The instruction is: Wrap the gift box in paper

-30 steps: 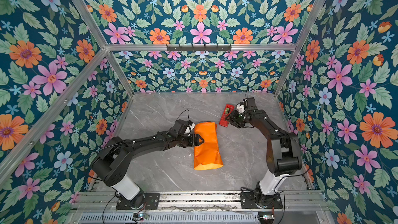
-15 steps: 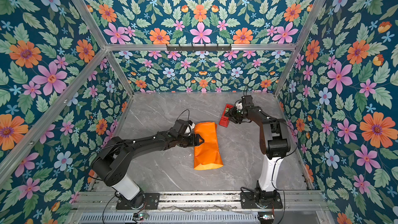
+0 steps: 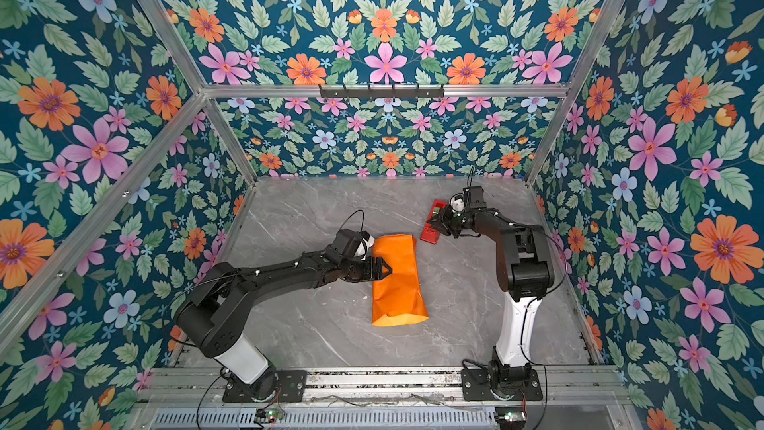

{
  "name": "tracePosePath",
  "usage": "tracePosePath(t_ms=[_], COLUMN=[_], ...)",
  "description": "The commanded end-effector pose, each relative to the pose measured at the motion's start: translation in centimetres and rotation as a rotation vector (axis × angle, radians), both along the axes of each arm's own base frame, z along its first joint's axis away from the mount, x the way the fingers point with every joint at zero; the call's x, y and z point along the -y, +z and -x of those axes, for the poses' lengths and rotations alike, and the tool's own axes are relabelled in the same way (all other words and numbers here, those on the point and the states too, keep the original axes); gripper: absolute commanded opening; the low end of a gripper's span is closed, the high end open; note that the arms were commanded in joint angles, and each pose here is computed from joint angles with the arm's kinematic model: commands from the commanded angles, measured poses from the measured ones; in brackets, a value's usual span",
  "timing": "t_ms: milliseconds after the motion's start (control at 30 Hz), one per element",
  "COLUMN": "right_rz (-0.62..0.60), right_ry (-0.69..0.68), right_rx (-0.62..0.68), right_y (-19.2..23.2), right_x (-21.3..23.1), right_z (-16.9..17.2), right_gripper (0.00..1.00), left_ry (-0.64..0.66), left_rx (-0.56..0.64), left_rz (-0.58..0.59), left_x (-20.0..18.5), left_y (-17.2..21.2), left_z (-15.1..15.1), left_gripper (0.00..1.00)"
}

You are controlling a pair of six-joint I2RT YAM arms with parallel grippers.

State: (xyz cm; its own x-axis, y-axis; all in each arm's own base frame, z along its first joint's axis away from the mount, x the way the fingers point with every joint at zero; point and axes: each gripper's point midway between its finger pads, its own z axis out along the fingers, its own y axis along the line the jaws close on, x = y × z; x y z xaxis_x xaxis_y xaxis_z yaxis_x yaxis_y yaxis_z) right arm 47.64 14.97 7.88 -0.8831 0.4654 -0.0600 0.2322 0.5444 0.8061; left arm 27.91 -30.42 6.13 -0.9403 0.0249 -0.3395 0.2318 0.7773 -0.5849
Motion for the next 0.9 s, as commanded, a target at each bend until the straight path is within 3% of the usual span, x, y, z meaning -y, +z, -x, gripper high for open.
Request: tracePosePath(t_ms=[0,300,567,867], right_rz=[0.03,-0.019,-0.045,-0.142], right_ry=[-0.066,-0.089,-0.116,-0.149], right_rx=[-0.053,-0.058,-0.04,0.032], right_y=[-1.9,-2.5,-2.0,0.4], right_x=[0.7,0.3,0.3,-0.1], right_z=[0.1,-0.2,-0.5,-1.4], right_gripper=[0.22,0.15,0.01,0.0], left_ry=[0.038,0.038,0.036,0.036], left_rx=[-0.072,-0.075,-0.073,-0.076], left_rz=[-0.189,-0.195,-0.193,-0.197], left_x=[-3.5,-3.7,-3.6,-3.7], left_y=[-3.3,-3.4,-3.3,-3.5], left_z=[1.5,1.6,1.5,1.7], left_gripper=[0.8,0.8,0.8,0.8])
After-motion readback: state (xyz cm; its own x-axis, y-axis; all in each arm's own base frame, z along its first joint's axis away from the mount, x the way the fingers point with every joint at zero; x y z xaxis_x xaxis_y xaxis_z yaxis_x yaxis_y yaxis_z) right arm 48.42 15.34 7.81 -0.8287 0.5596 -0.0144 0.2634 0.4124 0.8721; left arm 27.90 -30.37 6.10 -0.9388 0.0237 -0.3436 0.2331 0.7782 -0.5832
